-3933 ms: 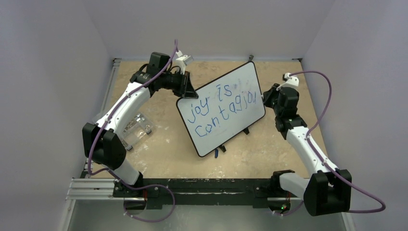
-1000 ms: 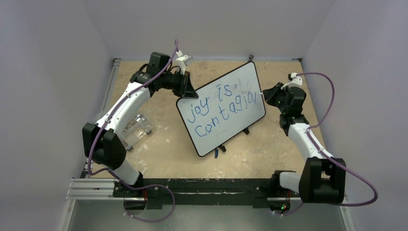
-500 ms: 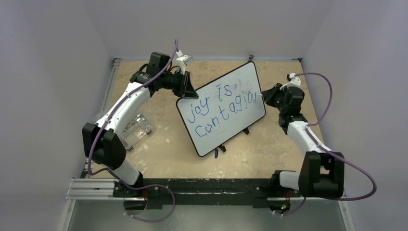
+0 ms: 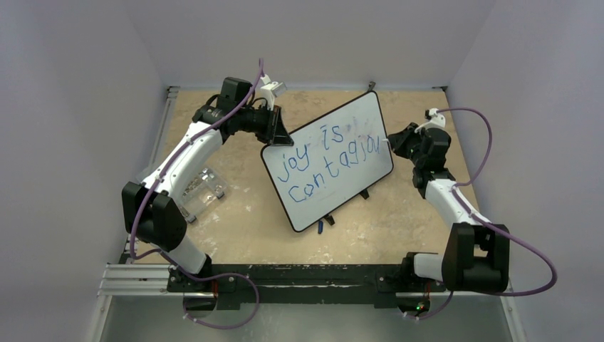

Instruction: Write a sentence on the whiteboard

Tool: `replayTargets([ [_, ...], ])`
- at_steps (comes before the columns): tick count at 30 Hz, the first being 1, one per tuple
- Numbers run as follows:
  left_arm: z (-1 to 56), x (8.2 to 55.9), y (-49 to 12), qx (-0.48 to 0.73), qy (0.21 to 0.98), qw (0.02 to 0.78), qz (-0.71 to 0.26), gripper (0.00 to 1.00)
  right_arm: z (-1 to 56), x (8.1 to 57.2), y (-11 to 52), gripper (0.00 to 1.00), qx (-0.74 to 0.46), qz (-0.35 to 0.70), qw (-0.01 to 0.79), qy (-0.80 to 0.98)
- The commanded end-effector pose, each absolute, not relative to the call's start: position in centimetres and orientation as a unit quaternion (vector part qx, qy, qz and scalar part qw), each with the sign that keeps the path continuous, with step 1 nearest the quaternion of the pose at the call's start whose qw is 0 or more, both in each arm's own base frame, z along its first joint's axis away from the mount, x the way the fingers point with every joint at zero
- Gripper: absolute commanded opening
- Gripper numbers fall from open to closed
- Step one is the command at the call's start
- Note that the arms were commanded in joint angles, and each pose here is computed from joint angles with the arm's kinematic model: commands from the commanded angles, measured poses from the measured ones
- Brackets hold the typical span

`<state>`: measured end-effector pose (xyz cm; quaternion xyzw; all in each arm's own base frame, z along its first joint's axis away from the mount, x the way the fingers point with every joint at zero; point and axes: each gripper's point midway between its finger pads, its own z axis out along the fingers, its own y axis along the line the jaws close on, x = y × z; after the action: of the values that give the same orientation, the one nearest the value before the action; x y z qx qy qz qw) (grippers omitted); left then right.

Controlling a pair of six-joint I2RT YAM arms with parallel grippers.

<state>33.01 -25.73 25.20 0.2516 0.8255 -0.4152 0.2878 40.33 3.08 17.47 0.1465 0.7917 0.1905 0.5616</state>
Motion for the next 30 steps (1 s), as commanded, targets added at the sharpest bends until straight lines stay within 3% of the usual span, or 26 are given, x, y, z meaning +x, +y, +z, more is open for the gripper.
replayTargets([
  [1, 26.26, 34.62, -25.33, 0.277, 0.813, 0.342, -0.382, 0.0, 19.29, 41.08, 3.44, 0.0, 0.133, 0.207, 0.584, 0.774],
  [30, 26.24, 34.61, -25.31, 0.277, 0.813, 0.342, -0.381, 0.0, 18.56, 41.23, 3.63, 0.0, 0.132, 0.212, 0.575, 0.779],
])
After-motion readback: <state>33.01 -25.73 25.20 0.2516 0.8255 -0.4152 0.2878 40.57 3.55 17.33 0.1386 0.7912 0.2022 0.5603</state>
